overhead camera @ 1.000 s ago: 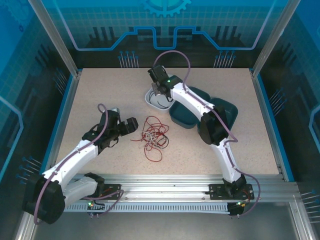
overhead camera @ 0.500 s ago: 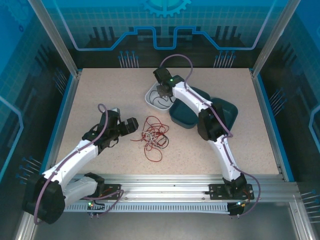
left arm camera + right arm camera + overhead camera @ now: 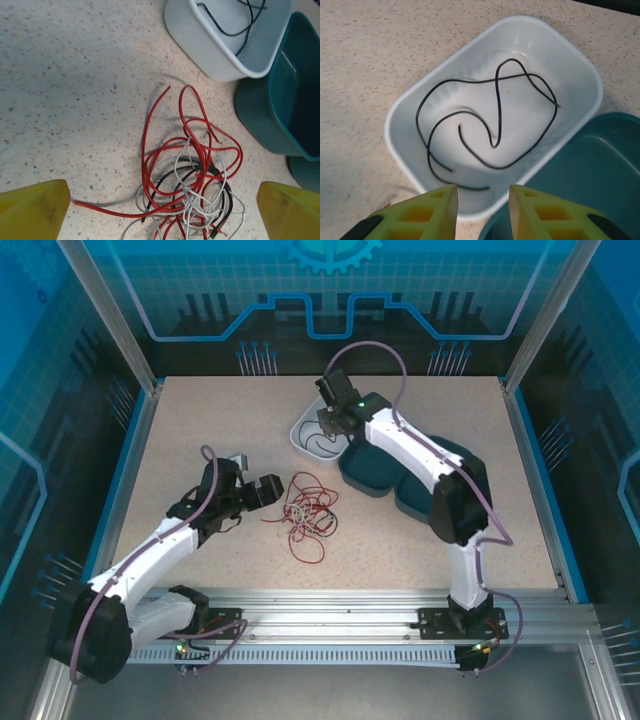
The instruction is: Untangle the cables
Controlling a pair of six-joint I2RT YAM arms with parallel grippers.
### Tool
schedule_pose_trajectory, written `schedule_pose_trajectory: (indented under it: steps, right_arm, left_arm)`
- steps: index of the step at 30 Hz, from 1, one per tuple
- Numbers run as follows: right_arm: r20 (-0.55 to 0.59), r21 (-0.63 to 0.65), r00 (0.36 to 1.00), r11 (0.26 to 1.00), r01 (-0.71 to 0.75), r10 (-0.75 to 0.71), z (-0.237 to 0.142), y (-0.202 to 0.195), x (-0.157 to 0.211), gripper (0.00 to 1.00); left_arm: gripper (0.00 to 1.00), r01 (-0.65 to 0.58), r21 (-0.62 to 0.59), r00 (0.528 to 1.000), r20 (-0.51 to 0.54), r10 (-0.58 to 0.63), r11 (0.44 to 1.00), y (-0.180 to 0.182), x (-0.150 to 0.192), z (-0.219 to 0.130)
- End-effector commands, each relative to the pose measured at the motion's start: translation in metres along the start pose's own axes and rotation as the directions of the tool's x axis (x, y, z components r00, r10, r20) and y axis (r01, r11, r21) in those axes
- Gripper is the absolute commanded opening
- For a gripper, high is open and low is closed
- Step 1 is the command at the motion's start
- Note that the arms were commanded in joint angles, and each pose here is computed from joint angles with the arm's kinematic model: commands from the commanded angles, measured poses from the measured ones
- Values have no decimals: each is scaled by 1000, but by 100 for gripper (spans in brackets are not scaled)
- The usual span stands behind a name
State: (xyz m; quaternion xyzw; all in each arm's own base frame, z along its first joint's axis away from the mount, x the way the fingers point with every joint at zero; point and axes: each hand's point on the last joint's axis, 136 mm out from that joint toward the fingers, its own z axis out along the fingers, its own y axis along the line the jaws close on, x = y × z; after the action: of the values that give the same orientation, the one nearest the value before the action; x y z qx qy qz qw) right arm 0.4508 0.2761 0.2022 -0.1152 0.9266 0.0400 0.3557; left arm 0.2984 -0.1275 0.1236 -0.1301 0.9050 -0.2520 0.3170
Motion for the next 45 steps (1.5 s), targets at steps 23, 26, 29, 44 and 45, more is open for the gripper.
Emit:
schedule_pose_trajectory:
  steps: [23,26,29,44,45]
  right_arm:
    - [-310,-43,932,977,-208,185,-45,28,218,31]
    - [-341,-53,924,978,-204,174,-39,37,228,31]
    - [-383,-73,911,978,-197,155,-32,49,236,31]
    - [-453,-49,888,992,-116,81,-3,74,245,31]
    - [-452,-35,889,994,-107,80,-1,72,245,31]
  left_arm:
    - [51,-164,-72,952,-274,139,984,-17,60,78]
    - [33,-158,-135,959,-258,119,978,-2,61,74]
    - [19,-151,-182,968,-227,108,972,8,57,65]
    - [24,-125,-247,977,-200,75,961,31,64,44]
    - [26,-122,-244,977,-199,73,962,30,64,44]
